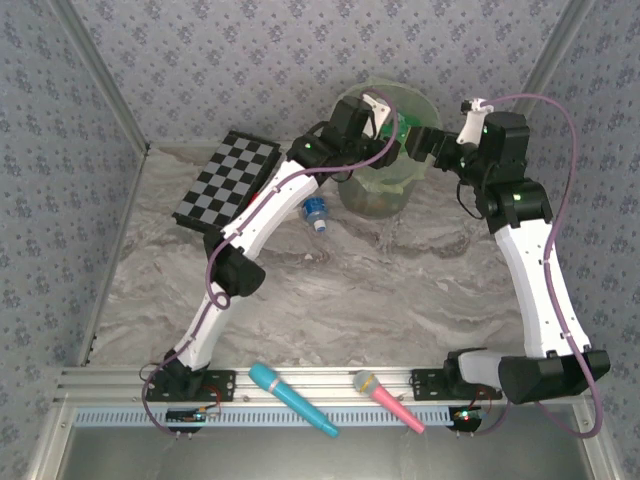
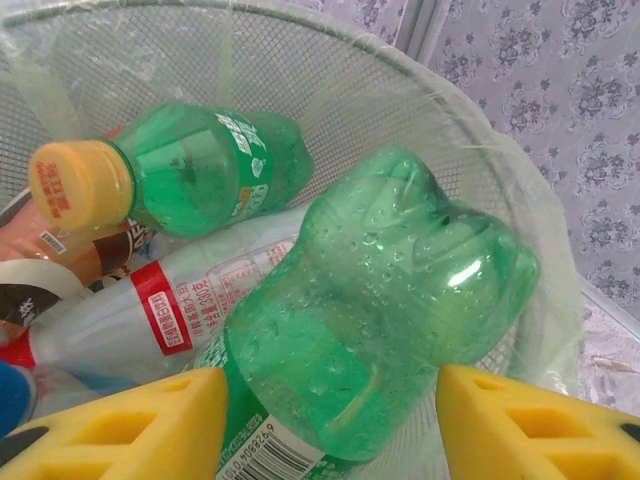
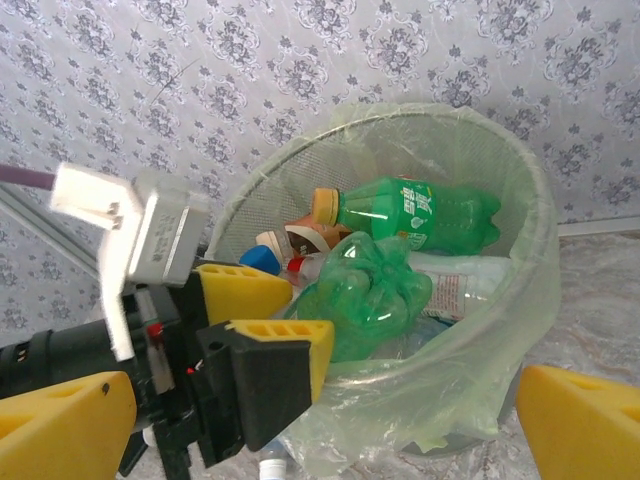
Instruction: Put the plastic bottles in the bin
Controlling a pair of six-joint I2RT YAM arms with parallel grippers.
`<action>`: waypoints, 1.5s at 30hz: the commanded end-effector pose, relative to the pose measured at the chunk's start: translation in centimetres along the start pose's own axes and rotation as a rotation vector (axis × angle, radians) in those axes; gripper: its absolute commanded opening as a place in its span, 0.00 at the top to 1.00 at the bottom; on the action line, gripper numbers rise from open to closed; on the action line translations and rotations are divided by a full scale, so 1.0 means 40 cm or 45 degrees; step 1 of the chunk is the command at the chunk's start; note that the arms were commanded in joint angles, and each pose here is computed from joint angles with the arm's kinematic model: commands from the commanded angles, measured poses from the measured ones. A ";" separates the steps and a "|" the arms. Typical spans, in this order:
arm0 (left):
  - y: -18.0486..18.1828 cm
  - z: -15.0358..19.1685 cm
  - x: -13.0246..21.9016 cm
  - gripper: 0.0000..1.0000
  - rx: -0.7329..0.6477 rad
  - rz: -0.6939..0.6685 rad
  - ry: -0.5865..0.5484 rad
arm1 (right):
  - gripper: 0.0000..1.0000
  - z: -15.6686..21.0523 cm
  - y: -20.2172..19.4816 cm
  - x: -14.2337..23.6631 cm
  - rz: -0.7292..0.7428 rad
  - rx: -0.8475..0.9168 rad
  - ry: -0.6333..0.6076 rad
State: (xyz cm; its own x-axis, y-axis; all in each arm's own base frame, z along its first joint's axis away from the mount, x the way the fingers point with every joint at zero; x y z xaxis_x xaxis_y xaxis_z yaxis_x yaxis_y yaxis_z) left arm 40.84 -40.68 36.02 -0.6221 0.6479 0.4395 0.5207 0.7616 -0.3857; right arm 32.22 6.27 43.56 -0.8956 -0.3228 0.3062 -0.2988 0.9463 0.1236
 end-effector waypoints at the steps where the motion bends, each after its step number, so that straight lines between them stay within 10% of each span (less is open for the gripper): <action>1: -0.047 -0.110 0.158 0.40 0.014 0.015 -0.180 | 0.00 -0.019 -0.005 -0.023 -0.055 -0.056 0.016; 15: 0.064 -0.147 0.305 0.31 0.191 -0.315 -0.332 | 0.62 -0.029 0.003 -0.225 -0.287 -0.133 0.179; 28: 0.143 -0.113 0.381 0.30 0.303 -0.344 -0.411 | 0.64 0.080 -0.007 -0.347 -0.283 -0.227 0.435; 45: 0.154 -0.105 0.390 0.30 0.323 -0.356 -0.393 | 0.61 -0.018 0.048 -0.307 -0.346 -0.111 0.319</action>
State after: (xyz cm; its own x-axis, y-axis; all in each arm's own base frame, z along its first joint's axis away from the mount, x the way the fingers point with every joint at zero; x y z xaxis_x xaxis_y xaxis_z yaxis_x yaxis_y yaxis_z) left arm 37.36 -26.83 41.99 -0.8600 0.3620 0.3596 0.1726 0.8696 -0.4626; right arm 43.57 10.99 38.95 -0.6821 -0.5307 0.5032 -0.4190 0.8475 0.3258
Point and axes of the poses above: each hand's point on the last joint's axis, 136 mm out from that joint toward the fingers, its own x axis back along the fingers, its own y axis along the line the jaws close on, z = x × y, the point moved 7 cm from there along x, back along the fingers, and after that the axes turned 15 degrees about x, right-handed, at the moved point
